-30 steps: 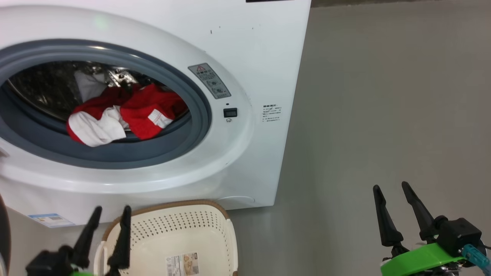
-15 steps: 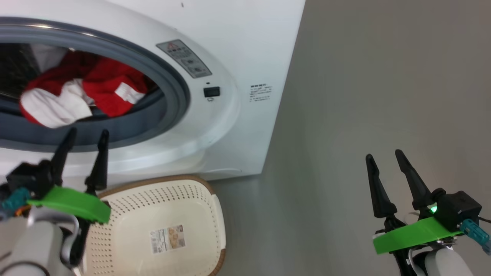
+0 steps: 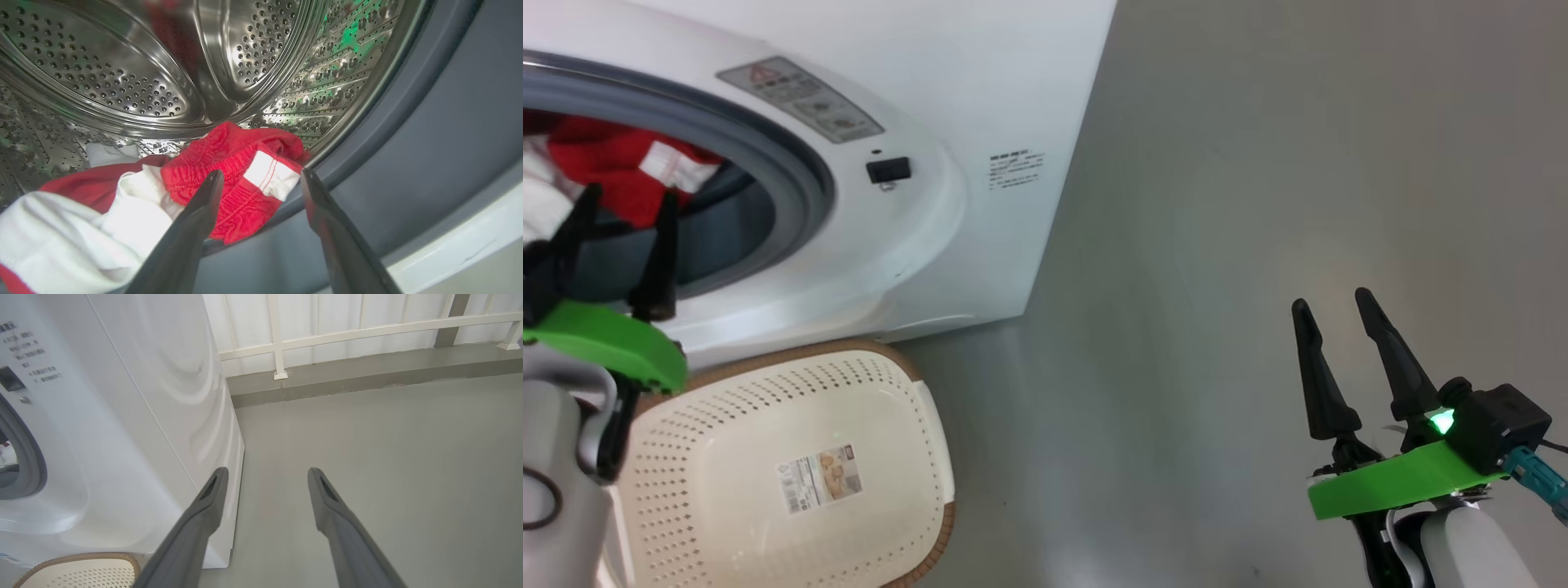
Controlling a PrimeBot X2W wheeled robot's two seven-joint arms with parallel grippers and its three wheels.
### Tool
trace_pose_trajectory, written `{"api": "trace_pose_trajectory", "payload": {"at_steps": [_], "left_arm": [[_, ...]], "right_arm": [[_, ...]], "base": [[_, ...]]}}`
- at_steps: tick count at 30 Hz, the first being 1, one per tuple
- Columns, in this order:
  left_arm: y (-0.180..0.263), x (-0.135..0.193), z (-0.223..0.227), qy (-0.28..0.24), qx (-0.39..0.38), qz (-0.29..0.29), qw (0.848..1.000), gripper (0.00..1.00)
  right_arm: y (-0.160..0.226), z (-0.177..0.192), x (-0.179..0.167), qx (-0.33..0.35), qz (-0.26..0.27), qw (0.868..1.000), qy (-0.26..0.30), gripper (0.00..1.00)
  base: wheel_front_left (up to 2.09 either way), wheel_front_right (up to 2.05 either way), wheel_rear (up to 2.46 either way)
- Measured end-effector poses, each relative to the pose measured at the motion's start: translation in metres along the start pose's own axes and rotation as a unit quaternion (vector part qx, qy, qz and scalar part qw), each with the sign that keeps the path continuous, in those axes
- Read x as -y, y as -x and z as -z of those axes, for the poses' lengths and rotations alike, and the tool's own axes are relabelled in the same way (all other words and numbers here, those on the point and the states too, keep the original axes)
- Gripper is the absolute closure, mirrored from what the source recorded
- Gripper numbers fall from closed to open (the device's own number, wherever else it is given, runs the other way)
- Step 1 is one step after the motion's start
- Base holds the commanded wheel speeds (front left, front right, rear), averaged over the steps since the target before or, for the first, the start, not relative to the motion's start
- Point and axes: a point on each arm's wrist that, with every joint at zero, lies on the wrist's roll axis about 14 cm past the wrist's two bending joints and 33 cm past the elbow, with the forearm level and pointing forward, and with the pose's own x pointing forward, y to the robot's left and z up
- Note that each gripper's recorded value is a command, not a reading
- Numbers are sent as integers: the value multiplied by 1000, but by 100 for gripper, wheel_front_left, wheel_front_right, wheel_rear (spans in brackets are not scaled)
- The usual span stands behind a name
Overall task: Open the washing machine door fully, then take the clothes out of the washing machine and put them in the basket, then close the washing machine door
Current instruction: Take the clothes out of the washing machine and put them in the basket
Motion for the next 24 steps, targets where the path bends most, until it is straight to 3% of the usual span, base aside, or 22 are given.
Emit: {"api": "trace_pose_trajectory", "payload": {"at_steps": [15,24], "left_arm": [[-42,-1,35,-47,-43,29,998,0],[-57,-2,33,-64,-41,33,997,0]], "right_arm": [[-15,13,4,-15,3,1000,6,0],[-18,14,5,-15,4,1000,9,0]], "base": [[0,0,0],[0,0,0]]}}
